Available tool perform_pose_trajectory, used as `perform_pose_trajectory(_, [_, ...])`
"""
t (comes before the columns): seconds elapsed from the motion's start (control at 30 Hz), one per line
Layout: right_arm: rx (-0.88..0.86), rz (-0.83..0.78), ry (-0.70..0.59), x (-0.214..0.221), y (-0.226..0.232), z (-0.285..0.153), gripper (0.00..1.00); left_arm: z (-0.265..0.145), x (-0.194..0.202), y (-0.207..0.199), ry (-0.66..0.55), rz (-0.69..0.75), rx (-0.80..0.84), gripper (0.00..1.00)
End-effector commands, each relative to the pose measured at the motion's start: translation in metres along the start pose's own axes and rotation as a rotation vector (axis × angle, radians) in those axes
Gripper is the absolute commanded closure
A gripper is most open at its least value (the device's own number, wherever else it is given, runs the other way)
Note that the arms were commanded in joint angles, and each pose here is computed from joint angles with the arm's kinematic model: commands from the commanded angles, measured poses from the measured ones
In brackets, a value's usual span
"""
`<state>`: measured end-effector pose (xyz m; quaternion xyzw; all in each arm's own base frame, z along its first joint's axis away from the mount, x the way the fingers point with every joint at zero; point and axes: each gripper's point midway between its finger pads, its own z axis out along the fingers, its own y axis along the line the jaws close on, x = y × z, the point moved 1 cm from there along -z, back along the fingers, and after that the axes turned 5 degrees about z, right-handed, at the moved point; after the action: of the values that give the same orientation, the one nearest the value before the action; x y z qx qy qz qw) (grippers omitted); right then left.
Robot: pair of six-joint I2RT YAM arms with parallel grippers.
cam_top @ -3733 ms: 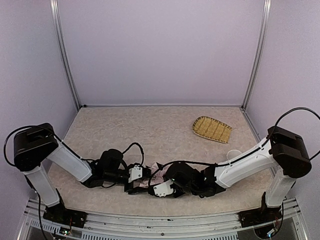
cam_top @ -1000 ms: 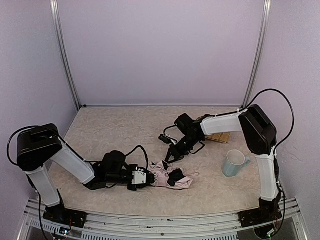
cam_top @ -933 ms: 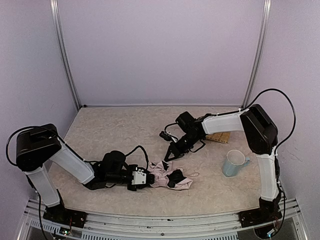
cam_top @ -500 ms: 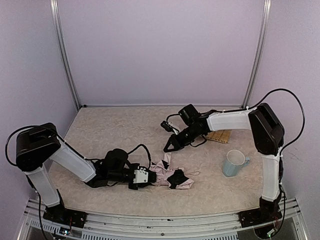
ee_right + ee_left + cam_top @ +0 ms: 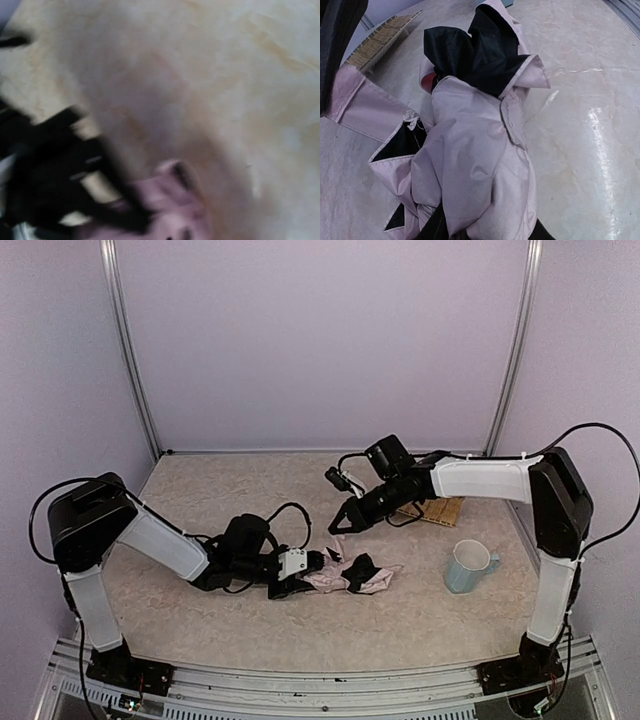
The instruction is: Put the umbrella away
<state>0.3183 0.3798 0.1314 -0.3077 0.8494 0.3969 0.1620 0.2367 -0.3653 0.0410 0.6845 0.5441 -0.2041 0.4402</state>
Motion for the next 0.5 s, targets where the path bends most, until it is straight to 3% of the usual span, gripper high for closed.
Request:
perform_pose_trajectory(0.0, [-0.090, -0.079, -0.131, -0.028, 0.055, -0.026, 1.00, 0.005, 0.072, -0.054, 0.257, -0.328, 0.237, 1.00])
perform_pose_trajectory(0.27, [-0.145, 0.040, -0.084, 0.020, 0.065, -0.022, 1.00, 0.012, 0.084, -0.016, 0.283, -0.534, 0.157, 1.00])
perform_pose_trajectory(0.47, [-0.204, -0.015, -0.035, 0.031, 0.095, -0.010, 1.00, 0.025, 0.101, -0.004, 0.365, -0.655, 0.147, 1.00])
